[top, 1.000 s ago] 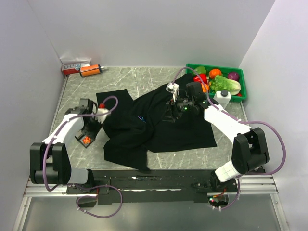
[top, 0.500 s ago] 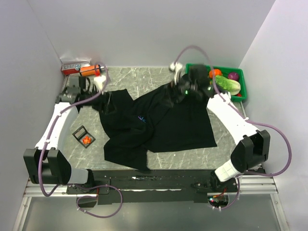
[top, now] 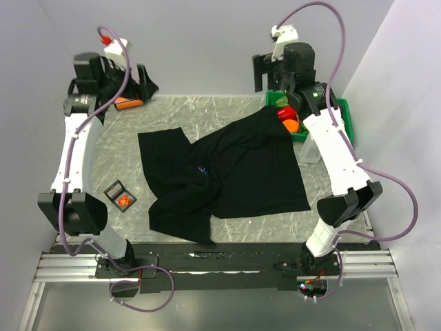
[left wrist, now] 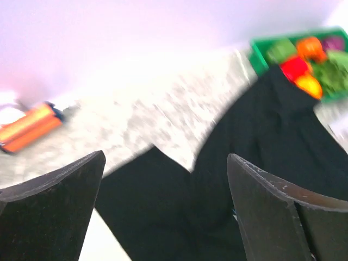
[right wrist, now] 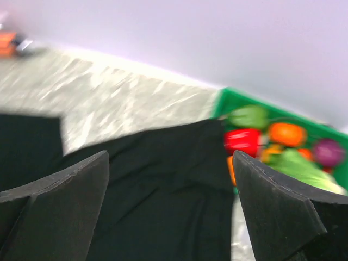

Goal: Remove the brooch from the garment

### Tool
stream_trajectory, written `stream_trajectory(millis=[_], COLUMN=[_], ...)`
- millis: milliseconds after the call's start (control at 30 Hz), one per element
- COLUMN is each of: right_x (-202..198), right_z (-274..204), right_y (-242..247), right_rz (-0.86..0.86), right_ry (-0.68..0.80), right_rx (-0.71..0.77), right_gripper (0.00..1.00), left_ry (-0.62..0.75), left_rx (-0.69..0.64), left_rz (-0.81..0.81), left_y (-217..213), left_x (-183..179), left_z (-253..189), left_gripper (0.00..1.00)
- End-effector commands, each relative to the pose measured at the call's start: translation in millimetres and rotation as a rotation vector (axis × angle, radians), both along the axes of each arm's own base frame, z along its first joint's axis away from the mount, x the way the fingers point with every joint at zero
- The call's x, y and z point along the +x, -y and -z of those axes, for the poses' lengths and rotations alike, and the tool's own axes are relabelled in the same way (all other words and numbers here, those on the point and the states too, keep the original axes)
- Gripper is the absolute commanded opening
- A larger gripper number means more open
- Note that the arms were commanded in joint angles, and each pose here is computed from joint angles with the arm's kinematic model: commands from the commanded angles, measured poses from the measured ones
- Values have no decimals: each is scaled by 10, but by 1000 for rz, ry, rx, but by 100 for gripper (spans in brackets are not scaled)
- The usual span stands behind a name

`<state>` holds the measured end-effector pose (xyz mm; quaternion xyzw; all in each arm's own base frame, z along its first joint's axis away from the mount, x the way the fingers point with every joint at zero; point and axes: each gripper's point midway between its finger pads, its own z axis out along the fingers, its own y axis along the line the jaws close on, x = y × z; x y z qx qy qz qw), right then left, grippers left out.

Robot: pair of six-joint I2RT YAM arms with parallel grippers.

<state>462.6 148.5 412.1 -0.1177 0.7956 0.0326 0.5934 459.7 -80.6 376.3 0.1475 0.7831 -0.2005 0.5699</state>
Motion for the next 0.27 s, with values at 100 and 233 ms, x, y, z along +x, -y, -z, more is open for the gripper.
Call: stream_trajectory(millis=[100, 233], right_x=[-279, -325], right_z=[-1079, -1148], right_y=[881, 947], right_rz=[371, 365], right_ry=[363, 373], right_rx=[67, 67], right_gripper=[100, 100], left_ry=[233, 285], left_rx=[22, 30], left_rz=[-252, -301], left_y=[-478, -579], left_x=[191, 125], left_z=[-827, -884], left_gripper=[99, 99])
